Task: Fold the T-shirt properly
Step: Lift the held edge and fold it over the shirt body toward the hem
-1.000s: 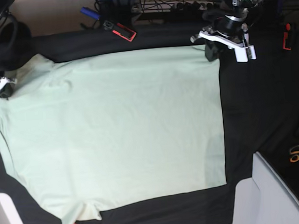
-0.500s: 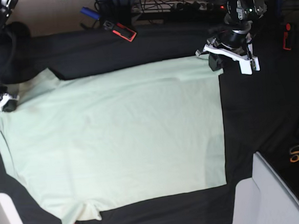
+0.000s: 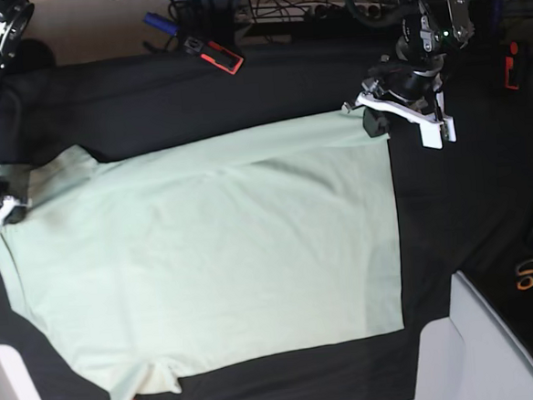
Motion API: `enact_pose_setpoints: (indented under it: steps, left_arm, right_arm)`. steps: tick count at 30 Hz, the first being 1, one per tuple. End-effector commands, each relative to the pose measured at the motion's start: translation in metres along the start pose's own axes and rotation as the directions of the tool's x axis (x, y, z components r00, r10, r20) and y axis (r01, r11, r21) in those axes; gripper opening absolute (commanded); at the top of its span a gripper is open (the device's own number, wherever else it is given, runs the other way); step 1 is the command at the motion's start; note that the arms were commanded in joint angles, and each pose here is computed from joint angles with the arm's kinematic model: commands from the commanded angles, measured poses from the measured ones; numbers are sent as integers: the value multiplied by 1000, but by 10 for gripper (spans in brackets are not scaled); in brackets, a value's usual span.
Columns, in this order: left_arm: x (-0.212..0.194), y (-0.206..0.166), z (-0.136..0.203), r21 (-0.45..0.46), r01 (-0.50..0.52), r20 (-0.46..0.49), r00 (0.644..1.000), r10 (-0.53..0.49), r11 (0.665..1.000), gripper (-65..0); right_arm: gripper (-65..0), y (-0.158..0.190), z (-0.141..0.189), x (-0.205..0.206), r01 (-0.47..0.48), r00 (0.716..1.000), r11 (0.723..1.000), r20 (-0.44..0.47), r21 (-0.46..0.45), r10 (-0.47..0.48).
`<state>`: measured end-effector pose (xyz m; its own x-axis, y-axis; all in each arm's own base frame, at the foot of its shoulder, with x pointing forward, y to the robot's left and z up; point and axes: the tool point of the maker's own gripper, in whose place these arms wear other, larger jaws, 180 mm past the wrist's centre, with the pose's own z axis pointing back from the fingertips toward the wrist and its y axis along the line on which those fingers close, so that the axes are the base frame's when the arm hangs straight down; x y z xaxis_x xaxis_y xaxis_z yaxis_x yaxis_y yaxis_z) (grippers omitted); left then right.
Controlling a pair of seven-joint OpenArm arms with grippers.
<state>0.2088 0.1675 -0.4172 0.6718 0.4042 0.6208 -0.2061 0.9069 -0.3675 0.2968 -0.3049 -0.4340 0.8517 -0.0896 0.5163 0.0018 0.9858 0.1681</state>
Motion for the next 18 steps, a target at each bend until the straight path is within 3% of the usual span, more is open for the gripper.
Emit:
enact_pose_setpoints:
  steps: [1, 13, 18]
  left_arm:
    - [11, -4, 2, -16, 6, 38, 999, -6, 1000, -650]
    - [41, -9, -14, -32, 8, 91, 996, -5, 999, -650]
    - [43, -13, -30, -43, 2, 32, 1000, -1, 999, -650]
  right_arm:
    - [-650, -1, 7, 29, -33, 996, 999, 78, -9, 33]
    - [-650, 9, -13, 44, -19, 996, 999, 91, 42, 15]
    - [-650, 11, -11, 56, -22, 993, 999, 115, 44, 17]
